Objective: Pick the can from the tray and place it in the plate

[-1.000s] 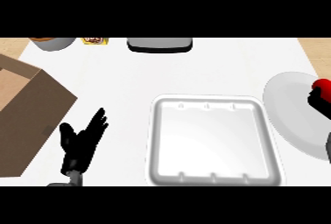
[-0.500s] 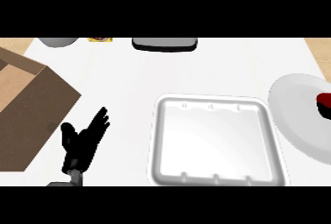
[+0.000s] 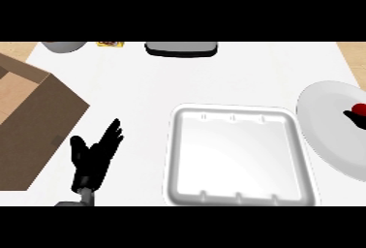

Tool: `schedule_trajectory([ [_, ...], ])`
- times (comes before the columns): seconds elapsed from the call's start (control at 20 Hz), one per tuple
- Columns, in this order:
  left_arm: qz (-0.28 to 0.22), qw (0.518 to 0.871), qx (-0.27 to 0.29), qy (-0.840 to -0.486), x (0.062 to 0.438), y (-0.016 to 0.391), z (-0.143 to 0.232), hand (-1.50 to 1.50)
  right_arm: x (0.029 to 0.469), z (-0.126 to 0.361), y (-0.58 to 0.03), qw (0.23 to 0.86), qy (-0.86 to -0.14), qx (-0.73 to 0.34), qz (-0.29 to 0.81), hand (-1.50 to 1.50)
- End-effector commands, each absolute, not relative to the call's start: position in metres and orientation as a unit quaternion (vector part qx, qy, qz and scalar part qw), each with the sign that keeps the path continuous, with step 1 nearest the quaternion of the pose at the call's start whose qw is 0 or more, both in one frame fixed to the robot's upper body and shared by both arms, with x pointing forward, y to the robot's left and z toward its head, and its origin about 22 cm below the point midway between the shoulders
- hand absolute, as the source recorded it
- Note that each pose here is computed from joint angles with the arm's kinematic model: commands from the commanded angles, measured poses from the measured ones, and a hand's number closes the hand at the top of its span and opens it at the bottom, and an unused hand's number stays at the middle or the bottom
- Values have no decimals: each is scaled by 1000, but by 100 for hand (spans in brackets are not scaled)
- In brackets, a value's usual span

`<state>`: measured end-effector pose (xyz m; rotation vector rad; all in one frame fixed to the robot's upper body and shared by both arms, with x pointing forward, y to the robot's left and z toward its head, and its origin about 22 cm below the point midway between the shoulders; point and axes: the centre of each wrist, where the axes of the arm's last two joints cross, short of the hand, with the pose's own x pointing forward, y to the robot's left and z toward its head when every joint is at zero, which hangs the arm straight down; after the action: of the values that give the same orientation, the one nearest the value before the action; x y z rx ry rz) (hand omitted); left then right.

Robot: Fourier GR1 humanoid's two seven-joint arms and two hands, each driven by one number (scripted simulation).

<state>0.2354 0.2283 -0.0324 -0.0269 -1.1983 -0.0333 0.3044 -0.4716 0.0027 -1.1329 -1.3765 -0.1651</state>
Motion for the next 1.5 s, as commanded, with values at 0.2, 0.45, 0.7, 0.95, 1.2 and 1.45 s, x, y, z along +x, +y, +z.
schedule_trajectory([
  [0.2, -12, 827, -14, -562, 231, 219, -30, 0, 287, 17, -507, 574, -653, -454, -197, -150],
  [0.45, -10, 828, -1, -561, 245, 237, -41, 0, 248, -4, -526, 593, -671, -396, -203, -150],
  [0.7, -4, 829, -3, -559, 226, 242, -37, 0, 196, -30, -537, 619, -690, -339, -162, -150],
  [0.95, -5, 831, 10, -555, 232, 251, -19, 0, 173, -38, -536, 635, -696, -313, -115, -150],
  [1.2, -3, 829, 4, -560, 238, 215, -29, 0, 134, -53, -538, 650, -674, -339, -87, -150],
  [1.45, -8, 825, 11, -565, 235, 239, -43, 0, 105, -52, -530, 658, -666, -345, -67, -150],
])
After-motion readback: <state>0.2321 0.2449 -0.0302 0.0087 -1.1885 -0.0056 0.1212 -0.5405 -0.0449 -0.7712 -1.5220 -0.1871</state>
